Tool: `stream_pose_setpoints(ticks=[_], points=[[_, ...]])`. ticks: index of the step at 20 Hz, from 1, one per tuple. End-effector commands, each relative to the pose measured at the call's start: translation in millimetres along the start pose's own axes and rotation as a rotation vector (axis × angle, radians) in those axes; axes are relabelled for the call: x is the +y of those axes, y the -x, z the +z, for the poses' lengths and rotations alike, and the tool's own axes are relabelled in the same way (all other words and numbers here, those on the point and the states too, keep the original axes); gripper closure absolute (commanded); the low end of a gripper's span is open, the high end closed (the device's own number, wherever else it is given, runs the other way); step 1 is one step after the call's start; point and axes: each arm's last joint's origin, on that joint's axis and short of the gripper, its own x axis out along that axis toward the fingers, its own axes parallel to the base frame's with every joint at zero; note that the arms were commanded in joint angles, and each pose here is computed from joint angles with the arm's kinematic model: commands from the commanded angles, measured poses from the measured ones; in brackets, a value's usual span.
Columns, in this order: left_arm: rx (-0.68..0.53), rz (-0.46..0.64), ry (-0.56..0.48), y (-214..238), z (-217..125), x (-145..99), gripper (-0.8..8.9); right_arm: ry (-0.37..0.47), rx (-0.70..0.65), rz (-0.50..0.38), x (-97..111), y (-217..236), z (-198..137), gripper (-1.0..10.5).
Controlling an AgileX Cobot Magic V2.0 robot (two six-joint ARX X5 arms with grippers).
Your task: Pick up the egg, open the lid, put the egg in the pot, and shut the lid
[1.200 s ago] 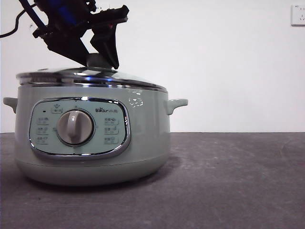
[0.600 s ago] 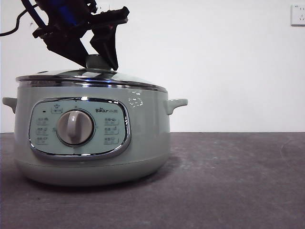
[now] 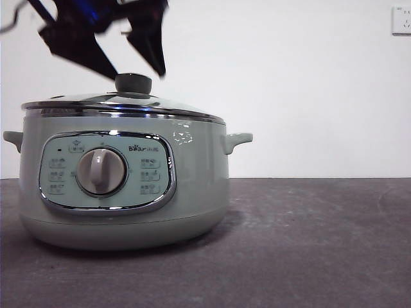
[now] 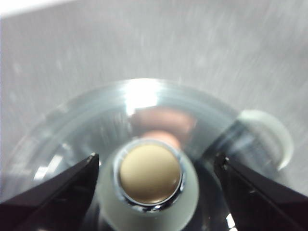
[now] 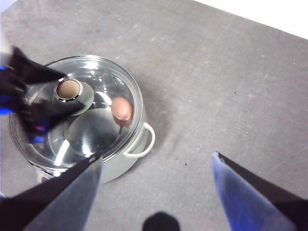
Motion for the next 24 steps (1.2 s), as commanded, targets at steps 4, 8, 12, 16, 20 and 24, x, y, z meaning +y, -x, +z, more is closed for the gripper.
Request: stream_pose_setpoints(ticks=[4,8,12,16,20,24], points=[[-0.131,-0.052,0.005,65.5,8.8,9.5,4.09,-0.03,0.024,-0.004,-0.3,2.5,-6.7,5.7],[-0.213,-0.07,0.012,117.6,4.3,19.2,6.47,-0.03,0.006,-0.003,0.1,-4.8,-22.8,8.3],[-0.288,-0.087,-0.013,155.2,-3.5,27.0,8.22,-0.038,-0.08,-0.003,0.0,-14.2,-54.0,9.6],[-0.349,-0.102,-0.071,175.5,-10.3,29.2,8.22,-0.049,-0.21,0.003,-0.1,-23.2,-92.9,9.6],[-0.381,-0.122,-0.074,165.6,-38.4,28.7,8.22,-0.063,-0.318,-0.03,-1.4,-31.2,-129.6,9.6],[-0.358,-0.148,-0.074,141.5,-78.3,27.7,8.22,-0.067,-0.362,-0.036,-1.6,-37.8,-159.7,9.6]])
